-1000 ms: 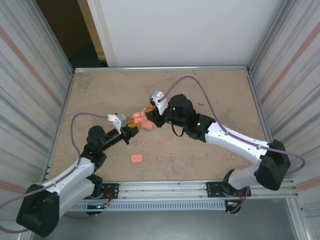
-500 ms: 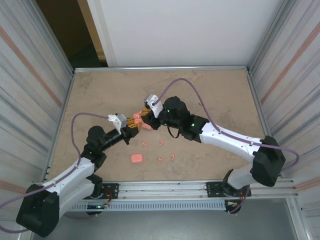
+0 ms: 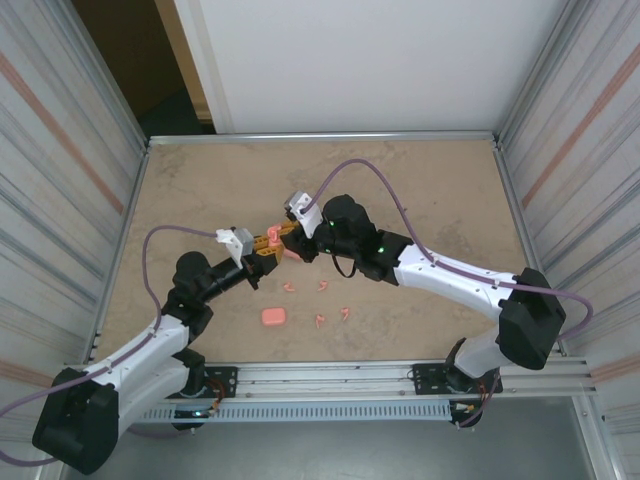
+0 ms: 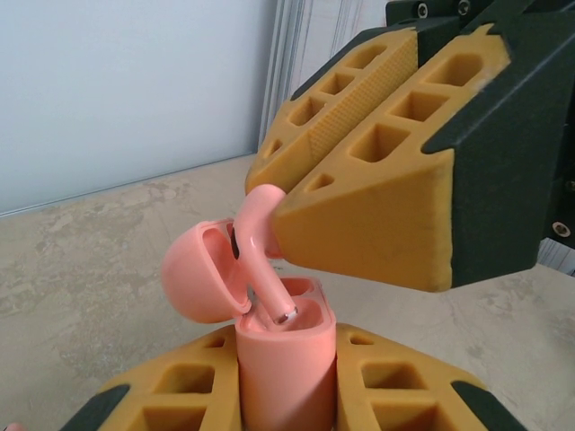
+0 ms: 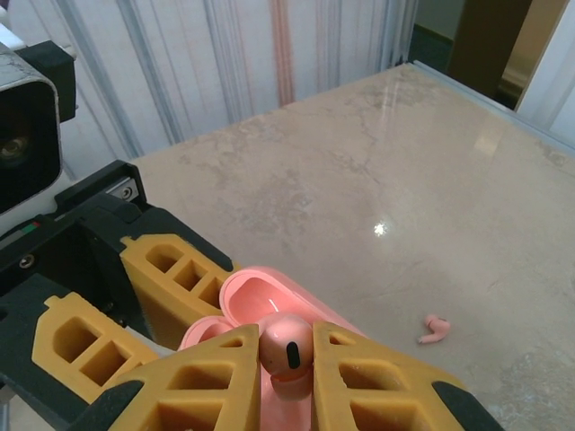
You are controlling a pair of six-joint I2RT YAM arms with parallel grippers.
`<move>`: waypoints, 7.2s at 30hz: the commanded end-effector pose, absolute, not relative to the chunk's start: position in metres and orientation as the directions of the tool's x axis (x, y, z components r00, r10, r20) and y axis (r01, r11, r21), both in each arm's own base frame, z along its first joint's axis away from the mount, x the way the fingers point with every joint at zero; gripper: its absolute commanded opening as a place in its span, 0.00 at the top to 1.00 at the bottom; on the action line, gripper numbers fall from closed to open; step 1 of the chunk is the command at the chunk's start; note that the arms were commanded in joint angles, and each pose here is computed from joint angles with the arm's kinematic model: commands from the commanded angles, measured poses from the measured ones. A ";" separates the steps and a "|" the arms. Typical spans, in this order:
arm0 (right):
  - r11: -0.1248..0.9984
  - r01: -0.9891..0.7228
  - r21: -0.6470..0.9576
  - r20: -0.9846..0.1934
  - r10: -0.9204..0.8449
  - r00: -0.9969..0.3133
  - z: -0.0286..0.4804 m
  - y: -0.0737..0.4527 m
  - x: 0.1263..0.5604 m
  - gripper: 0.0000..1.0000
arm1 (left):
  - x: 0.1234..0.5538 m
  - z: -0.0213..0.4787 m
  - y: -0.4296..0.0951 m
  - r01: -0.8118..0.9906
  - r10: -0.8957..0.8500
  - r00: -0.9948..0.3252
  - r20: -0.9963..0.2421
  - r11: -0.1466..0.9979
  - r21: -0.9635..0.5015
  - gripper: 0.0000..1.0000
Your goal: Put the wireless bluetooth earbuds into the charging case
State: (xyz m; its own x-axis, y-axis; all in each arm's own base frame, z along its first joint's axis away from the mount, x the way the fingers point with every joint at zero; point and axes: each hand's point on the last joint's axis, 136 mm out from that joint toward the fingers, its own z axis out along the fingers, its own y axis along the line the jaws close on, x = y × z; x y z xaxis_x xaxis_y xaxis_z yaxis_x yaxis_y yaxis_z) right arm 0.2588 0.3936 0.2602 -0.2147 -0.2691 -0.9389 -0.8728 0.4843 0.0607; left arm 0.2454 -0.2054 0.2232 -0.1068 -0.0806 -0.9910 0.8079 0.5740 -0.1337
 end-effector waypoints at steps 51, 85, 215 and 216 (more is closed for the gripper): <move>0.625 -0.742 0.243 -0.924 -0.085 -0.373 0.313 0.312 0.284 0.37 | 0.233 0.292 -0.207 0.840 -0.171 0.119 -0.978 0.542 0.007 1.00; 0.689 -0.370 0.623 -0.493 -0.022 -0.870 0.116 0.379 0.385 0.53 | 0.202 0.343 -0.183 0.793 -0.188 0.259 -0.947 0.602 0.097 1.00; 0.772 -0.541 0.334 -0.817 -0.048 -0.574 0.210 0.319 0.384 0.80 | 0.261 0.225 -0.201 0.760 -0.121 -0.125 -0.985 0.626 -0.174 1.00; 0.766 -0.551 0.331 -0.826 -0.047 -0.562 0.217 0.317 0.379 0.80 | 0.262 0.225 -0.202 0.763 -0.127 -0.133 -0.983 0.620 -0.183 1.00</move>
